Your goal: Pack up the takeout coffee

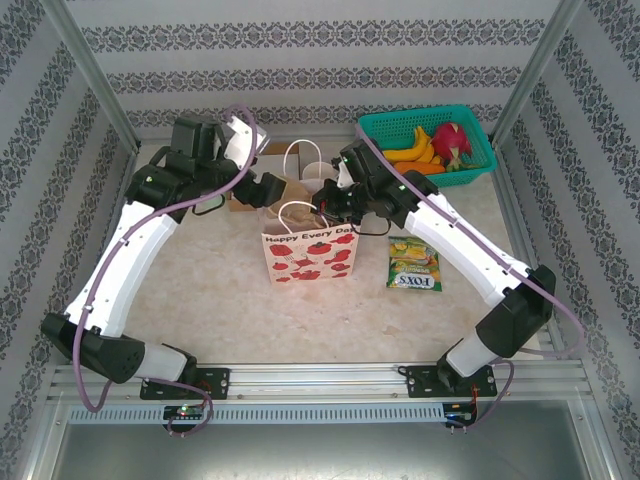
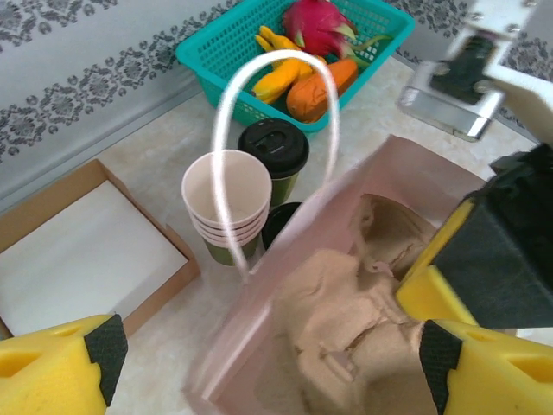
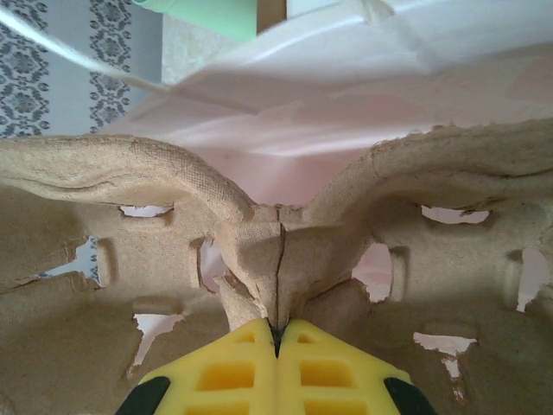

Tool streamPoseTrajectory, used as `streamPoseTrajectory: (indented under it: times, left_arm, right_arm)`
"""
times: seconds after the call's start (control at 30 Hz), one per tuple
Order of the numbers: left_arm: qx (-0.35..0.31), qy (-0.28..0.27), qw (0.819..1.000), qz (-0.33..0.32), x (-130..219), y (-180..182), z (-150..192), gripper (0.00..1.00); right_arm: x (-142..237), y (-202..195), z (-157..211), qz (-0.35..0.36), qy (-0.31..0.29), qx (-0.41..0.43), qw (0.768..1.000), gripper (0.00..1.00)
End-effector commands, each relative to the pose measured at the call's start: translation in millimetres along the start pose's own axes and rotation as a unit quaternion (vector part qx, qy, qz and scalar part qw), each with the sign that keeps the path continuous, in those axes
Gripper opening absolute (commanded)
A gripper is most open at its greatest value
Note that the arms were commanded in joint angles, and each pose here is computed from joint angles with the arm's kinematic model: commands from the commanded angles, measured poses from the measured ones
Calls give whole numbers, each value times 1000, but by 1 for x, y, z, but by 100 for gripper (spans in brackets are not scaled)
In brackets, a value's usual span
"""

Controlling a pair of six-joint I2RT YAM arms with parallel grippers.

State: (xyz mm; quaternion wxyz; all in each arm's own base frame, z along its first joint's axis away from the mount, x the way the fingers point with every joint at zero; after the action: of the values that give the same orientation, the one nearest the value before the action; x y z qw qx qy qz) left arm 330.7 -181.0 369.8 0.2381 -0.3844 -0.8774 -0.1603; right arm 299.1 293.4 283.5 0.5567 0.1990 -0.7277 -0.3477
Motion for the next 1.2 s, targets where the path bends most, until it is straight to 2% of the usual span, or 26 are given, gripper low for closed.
streamPoseTrajectory:
  times: [0.0,0.23,0.47,0.77,0.9,1.17]
  left_arm:
    - [-56,-11,998,3,2,-16,-12,90]
    - [-102,19,992,73,1,-51,4,90]
    - [-134,40,979,148,9,-88,24,91]
    - [-162,-17,966,202,26,-115,15,91]
    - [-169,-22,959,229,29,-125,17,91]
    - [-183,-33,955,230,32,-128,19,92]
  right_arm:
    - [-1,-4,-1,35,-10,11,999,0]
    - [-5,-11,-2,86,-11,14,996,0]
    - [-6,-3,-4,77,-6,17,997,0]
    - [-17,-12,-1,105,4,16,994,0]
    - [-27,-18,0,132,6,28,991,0]
    - [-38,-38,7,189,26,43,981,0]
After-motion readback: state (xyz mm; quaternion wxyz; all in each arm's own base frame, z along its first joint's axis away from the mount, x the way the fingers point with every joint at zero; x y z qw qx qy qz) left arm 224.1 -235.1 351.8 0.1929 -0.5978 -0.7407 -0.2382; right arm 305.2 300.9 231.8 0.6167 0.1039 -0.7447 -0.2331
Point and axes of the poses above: each hand's point on the last joint's axis, 136 mm out from that joint toward the fingers, its own x axis back along the fingers, its own y axis along the line the jaws close on, z = x × y, the point moved 2 cm from there along x, back along the fingers, and after that the axes turned 10 degrees about -x, right-handed, at the moved point
